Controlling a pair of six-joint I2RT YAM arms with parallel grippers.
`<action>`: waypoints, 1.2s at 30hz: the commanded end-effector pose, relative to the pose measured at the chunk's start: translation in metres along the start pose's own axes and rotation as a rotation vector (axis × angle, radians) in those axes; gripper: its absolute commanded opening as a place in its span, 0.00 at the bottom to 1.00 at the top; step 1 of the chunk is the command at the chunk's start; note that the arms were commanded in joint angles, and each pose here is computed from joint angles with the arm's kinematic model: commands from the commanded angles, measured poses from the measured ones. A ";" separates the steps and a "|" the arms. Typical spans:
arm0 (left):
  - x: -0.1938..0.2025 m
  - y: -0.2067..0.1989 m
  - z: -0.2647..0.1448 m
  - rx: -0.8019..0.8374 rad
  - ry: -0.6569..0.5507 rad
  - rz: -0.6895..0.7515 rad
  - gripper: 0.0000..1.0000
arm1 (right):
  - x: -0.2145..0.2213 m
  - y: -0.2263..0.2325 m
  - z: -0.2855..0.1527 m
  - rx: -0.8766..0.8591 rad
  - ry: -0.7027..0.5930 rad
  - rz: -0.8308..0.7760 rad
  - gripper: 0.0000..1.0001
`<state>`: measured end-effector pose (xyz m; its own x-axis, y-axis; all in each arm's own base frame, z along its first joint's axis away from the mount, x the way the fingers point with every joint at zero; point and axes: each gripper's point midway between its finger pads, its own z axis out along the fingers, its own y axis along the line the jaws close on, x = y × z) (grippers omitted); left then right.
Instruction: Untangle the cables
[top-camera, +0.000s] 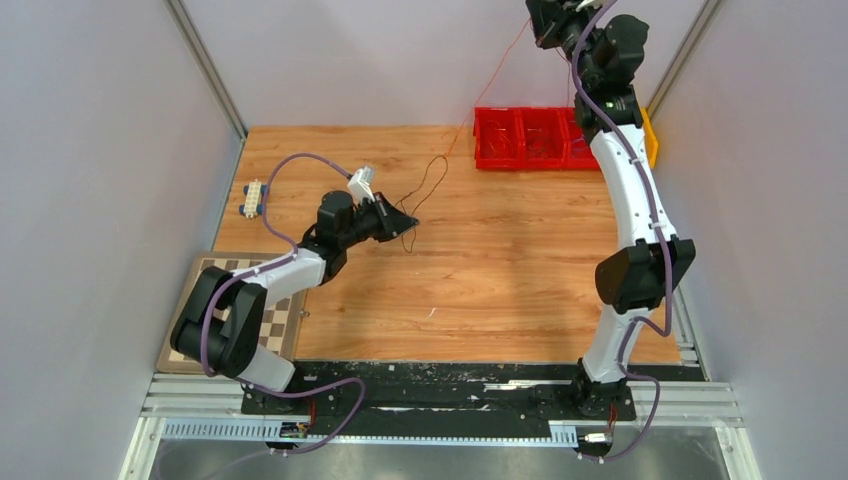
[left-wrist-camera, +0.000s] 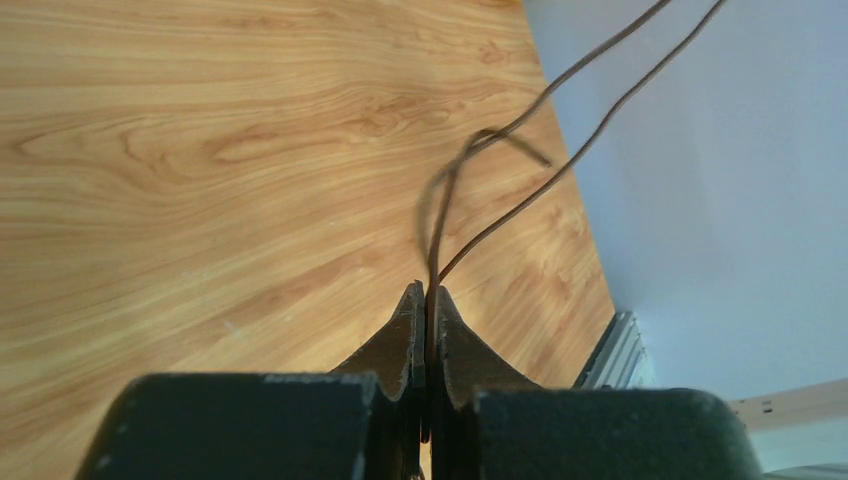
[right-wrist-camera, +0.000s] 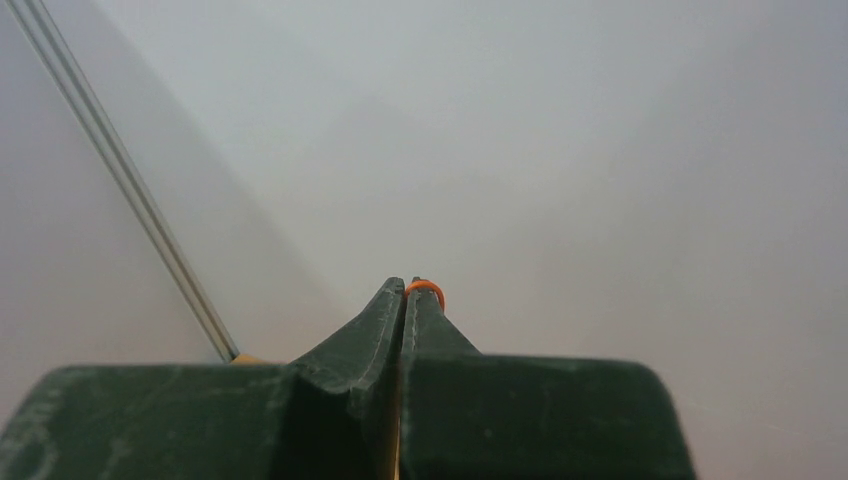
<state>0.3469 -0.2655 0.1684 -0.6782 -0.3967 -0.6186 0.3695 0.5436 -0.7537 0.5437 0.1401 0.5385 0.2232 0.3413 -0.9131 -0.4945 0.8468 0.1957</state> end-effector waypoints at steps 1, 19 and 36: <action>0.011 0.013 -0.013 -0.024 0.035 0.058 0.00 | -0.068 -0.001 0.002 -0.020 -0.178 -0.137 0.00; 0.057 0.086 -0.042 -0.234 0.133 -0.033 0.00 | -0.115 -0.036 0.004 0.065 -0.343 -0.285 0.00; 0.018 0.044 -0.036 -0.095 0.101 0.165 0.00 | -0.050 -0.039 -0.002 -0.007 -0.147 -0.300 0.00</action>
<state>0.3110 -0.2129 0.0883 -0.7626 -0.2696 -0.5880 0.2702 0.6932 -0.6682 0.5693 0.0870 0.5614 0.4370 0.1724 -0.8828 -0.3946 0.9187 -0.0159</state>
